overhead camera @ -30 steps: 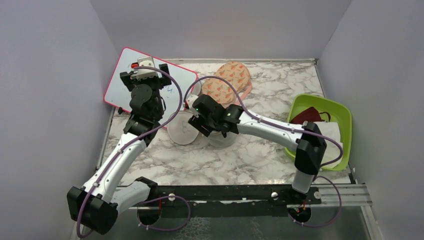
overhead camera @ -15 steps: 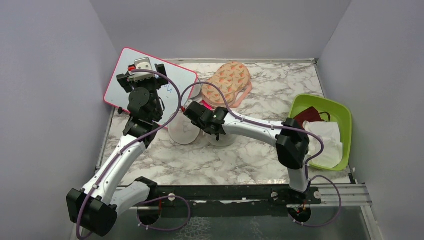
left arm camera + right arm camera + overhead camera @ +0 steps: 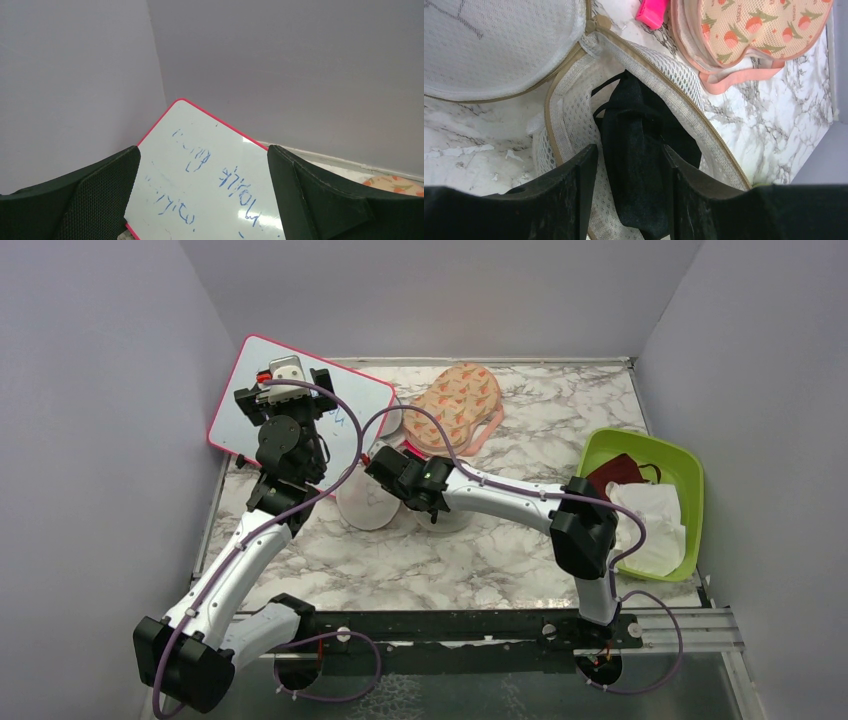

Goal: Unzip the laundry bag and remove the bra
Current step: Pick up the bra from the laundry bag.

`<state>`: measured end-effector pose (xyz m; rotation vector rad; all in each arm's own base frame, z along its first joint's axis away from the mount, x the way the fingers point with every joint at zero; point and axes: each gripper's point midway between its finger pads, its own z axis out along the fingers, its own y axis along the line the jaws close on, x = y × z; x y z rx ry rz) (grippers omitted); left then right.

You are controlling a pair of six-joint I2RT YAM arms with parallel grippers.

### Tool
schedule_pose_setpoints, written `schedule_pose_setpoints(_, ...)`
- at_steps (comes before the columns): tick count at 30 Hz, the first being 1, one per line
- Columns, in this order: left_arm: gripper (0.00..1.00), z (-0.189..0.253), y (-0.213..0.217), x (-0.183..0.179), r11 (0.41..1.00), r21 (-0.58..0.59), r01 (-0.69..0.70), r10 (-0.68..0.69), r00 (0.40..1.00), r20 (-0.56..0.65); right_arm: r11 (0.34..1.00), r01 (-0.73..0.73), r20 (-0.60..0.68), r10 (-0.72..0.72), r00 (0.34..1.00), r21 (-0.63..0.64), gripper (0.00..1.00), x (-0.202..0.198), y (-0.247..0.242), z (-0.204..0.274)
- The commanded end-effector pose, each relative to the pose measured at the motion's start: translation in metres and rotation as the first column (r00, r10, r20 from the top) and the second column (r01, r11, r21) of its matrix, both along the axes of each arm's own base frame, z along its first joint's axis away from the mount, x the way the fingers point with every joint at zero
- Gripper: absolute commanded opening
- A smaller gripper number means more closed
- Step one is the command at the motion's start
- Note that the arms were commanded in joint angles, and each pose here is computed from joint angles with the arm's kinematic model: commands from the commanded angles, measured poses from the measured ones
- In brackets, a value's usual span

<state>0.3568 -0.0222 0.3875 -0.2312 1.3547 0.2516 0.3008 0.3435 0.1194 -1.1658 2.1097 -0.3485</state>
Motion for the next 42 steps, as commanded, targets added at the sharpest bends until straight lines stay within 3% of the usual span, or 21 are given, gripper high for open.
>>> schedule_pose_setpoints(1,0.93,0.009,0.001,-0.003,1.000,-0.016,0.011,-0.010,0.999,0.040,0.995,-0.009,0.029,0.006,1.000,0.102,0.49,0.003,0.021,0.018)
schedule_pose_setpoints(6,0.93,0.008,0.001,-0.003,1.000,-0.014,0.010,-0.010,0.999,0.037,0.999,0.035,0.063,-0.035,0.997,0.010,0.48,0.012,0.013,0.010)
schedule_pose_setpoints(11,0.93,0.007,0.000,-0.002,1.000,-0.012,0.014,-0.014,0.999,0.034,0.999,0.033,0.075,-0.032,0.997,-0.006,0.37,0.015,0.012,0.012)
schedule_pose_setpoints(21,0.93,0.007,-0.001,-0.002,1.000,-0.012,0.018,-0.018,0.999,0.035,0.997,0.026,0.041,-0.023,0.999,-0.068,0.44,0.012,0.008,-0.014)
schedule_pose_setpoints(29,0.93,0.007,-0.001,-0.002,1.000,-0.011,0.019,-0.019,0.999,0.036,0.993,0.028,0.073,-0.020,0.997,-0.115,0.41,0.018,0.005,-0.022)
schedule_pose_setpoints(32,0.93,0.008,-0.001,-0.003,1.000,-0.012,0.018,-0.017,0.999,0.037,0.991,0.026,0.079,-0.016,0.997,-0.131,0.32,0.019,0.004,-0.025)
schedule_pose_setpoints(36,0.93,0.008,-0.001,-0.002,1.000,-0.012,0.018,-0.018,0.999,0.037,0.994,0.030,0.066,-0.024,0.998,-0.104,0.02,0.014,0.002,-0.019)
schedule_pose_setpoints(42,0.93,0.008,-0.002,-0.002,1.000,-0.013,0.024,-0.023,0.999,0.038,0.991,-0.044,0.024,0.041,0.999,0.129,0.01,-0.004,0.017,0.025)
